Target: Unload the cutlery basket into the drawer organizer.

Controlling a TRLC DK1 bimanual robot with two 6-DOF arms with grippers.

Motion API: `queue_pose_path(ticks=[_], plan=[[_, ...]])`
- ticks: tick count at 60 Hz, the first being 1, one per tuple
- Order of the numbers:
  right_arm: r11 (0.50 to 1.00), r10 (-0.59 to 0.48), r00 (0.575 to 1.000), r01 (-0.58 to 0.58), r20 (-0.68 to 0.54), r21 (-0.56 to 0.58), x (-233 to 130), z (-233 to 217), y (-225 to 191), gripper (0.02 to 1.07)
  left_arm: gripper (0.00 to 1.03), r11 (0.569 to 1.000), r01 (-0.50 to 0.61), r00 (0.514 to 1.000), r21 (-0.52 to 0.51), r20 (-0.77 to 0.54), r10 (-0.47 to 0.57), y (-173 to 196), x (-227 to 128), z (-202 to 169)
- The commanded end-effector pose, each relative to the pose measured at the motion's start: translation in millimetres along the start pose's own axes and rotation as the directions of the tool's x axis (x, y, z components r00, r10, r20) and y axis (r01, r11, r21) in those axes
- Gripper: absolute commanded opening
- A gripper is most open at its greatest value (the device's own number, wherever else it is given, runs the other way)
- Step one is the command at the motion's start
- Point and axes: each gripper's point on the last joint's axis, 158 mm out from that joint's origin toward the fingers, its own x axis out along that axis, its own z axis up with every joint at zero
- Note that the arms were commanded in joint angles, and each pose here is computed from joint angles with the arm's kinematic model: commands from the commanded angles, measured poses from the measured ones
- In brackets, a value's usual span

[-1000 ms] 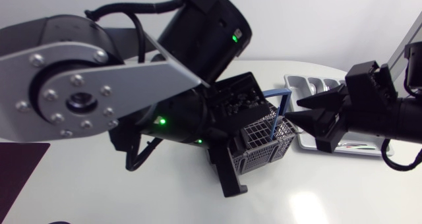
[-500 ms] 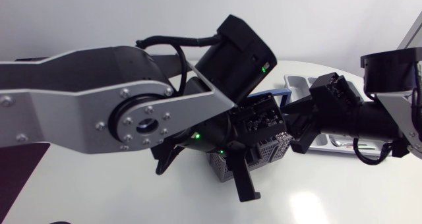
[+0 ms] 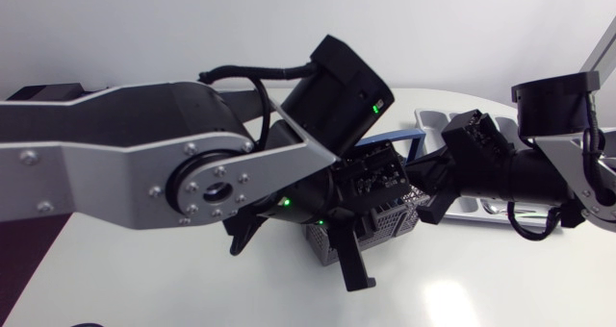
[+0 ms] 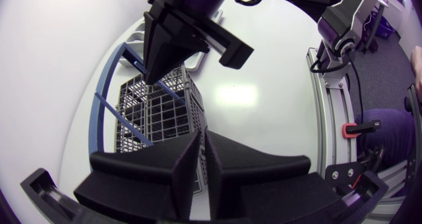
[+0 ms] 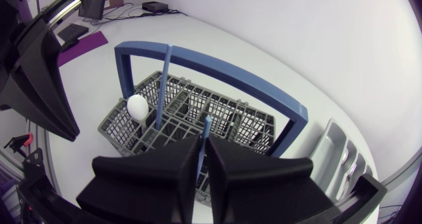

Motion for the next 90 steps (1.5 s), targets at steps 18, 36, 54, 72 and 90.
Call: queue_pose_path(ticks=[18,36,54,72,90], plan=[[1.0,-0.029,0.991,0.028,0.128,0.011,-34.5,44.2,1.7,0.08,0.15,1.0,0.017,0.999,0.003,-0.052,-0.017,-4.5,20.5,-21.0],[0.999,-0.048,0.978,0.048,0.203,0.009,-85.3,89.1,3.7,0.08,0.15,1.0,0.016,0.998,0.0,-0.062,-0.016,-3.0,20.7,-27.2],[0.989,-0.127,0.969,0.107,0.211,0.106,-142.8,114.4,-45.9,0.08,0.15,1.0,0.009,0.998,-0.002,-0.058,-0.009,-0.4,17.0,-27.8],[0.948,-0.218,0.973,0.192,0.081,0.252,-144.8,68.6,-132.4,0.08,0.15,1.0,0.003,0.999,-0.001,-0.05,-0.003,0.6,11.1,-28.3],[0.905,-0.179,0.983,0.179,-0.035,0.385,-105.6,12.6,-183.9,0.08,0.15,1.0,-0.001,0.999,0.009,-0.043,0.001,1.4,7.0,-27.7]])
